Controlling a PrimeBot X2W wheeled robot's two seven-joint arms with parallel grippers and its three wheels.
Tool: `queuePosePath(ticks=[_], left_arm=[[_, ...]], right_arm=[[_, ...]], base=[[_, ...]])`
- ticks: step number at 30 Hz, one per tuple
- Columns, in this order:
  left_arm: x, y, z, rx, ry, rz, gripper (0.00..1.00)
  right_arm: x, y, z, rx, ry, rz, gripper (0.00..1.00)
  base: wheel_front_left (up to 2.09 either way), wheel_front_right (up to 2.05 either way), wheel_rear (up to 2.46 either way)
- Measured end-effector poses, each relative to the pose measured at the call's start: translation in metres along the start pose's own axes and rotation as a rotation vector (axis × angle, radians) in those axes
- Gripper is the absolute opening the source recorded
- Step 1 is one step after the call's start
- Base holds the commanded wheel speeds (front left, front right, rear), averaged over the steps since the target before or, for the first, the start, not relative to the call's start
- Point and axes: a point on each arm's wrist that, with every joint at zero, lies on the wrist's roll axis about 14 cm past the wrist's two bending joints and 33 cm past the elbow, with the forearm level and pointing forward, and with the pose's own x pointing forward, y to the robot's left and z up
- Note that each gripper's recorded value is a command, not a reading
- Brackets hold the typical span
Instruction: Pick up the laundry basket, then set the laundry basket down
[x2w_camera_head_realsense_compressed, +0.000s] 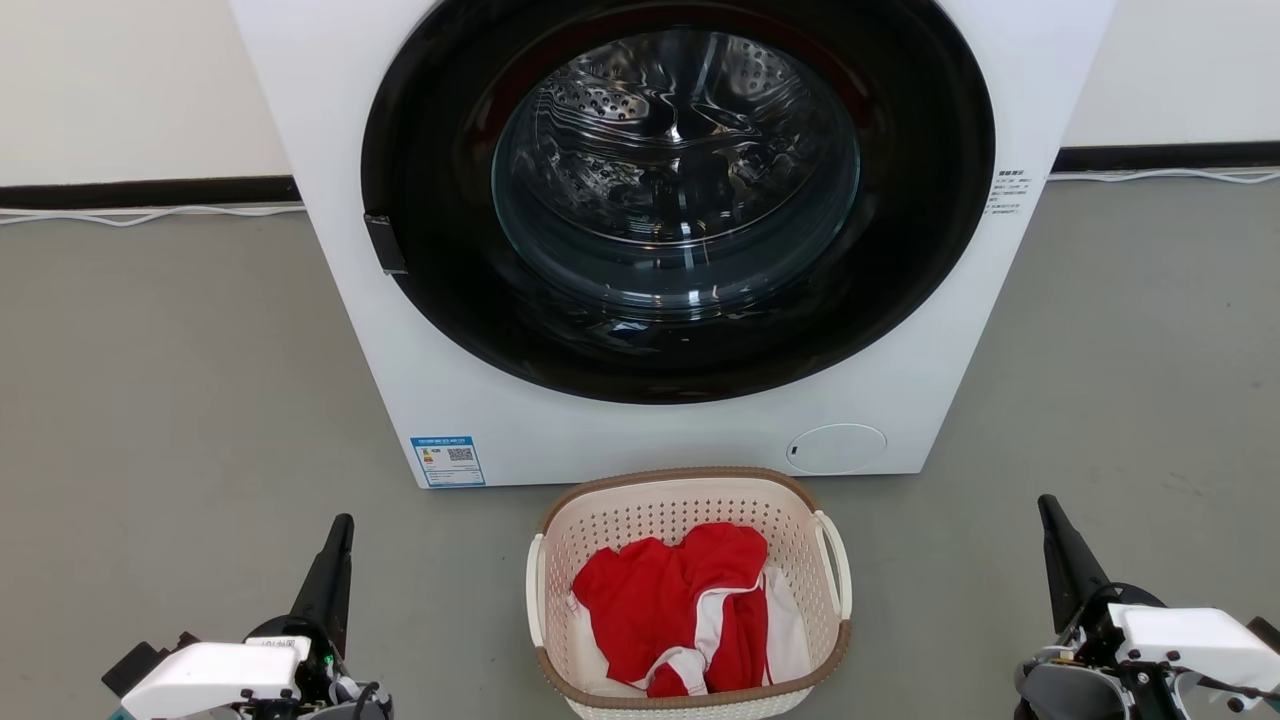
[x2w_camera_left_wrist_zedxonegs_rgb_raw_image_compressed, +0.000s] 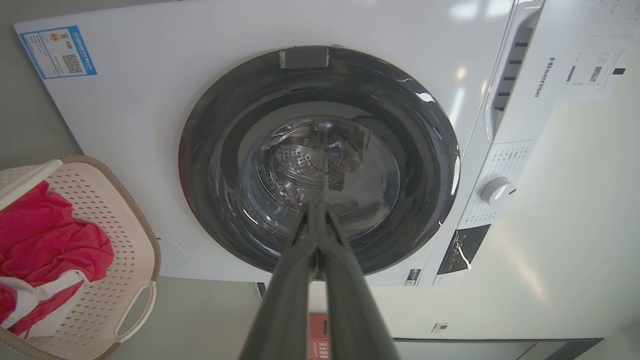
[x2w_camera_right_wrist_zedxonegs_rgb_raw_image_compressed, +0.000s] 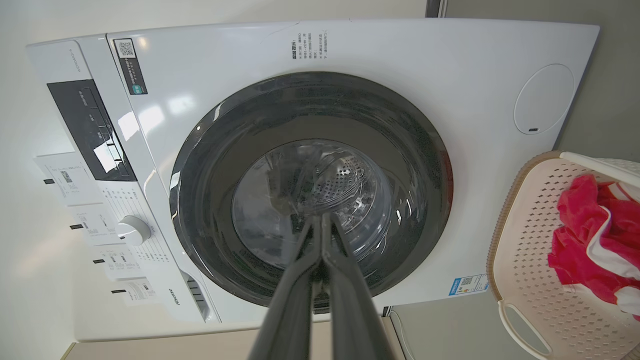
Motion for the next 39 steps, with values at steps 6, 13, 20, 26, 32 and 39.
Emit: queuePosePath(ticks=[6,13,20,26,32,39], left_arm=[[0.000,0.000,0.000,0.000,0.000,0.000,0.00],[0.000,0.000,0.000,0.000,0.000,0.000,0.00],[-0.012,0.030,-0.002,-0.015,-0.003,0.087,1.00],[-0.017,0.037,-0.004,-0.011,-0.008,0.110,1.00],[-0.016,0.038,-0.005,-0.002,-0.011,0.112,1.00],[-0.016,0.039,-0.008,0.048,-0.007,0.123,1.00]], right_arm=[[0.000,0.000,0.000,0.000,0.000,0.000,0.00],[0.000,0.000,0.000,0.000,0.000,0.000,0.00],[-0.012,-0.028,-0.002,0.010,0.000,-0.083,1.00],[-0.016,-0.033,-0.002,0.009,-0.008,-0.098,1.00],[-0.015,-0.032,-0.001,-0.017,-0.016,-0.095,1.00],[-0.015,-0.031,0.000,-0.094,-0.021,-0.096,1.00]], base=[[0.00,0.00,0.00],[0.00,0.00,0.00],[0.00,0.00,0.00],[0.00,0.00,0.00],[0.00,0.00,0.00],[0.00,0.00,0.00]])
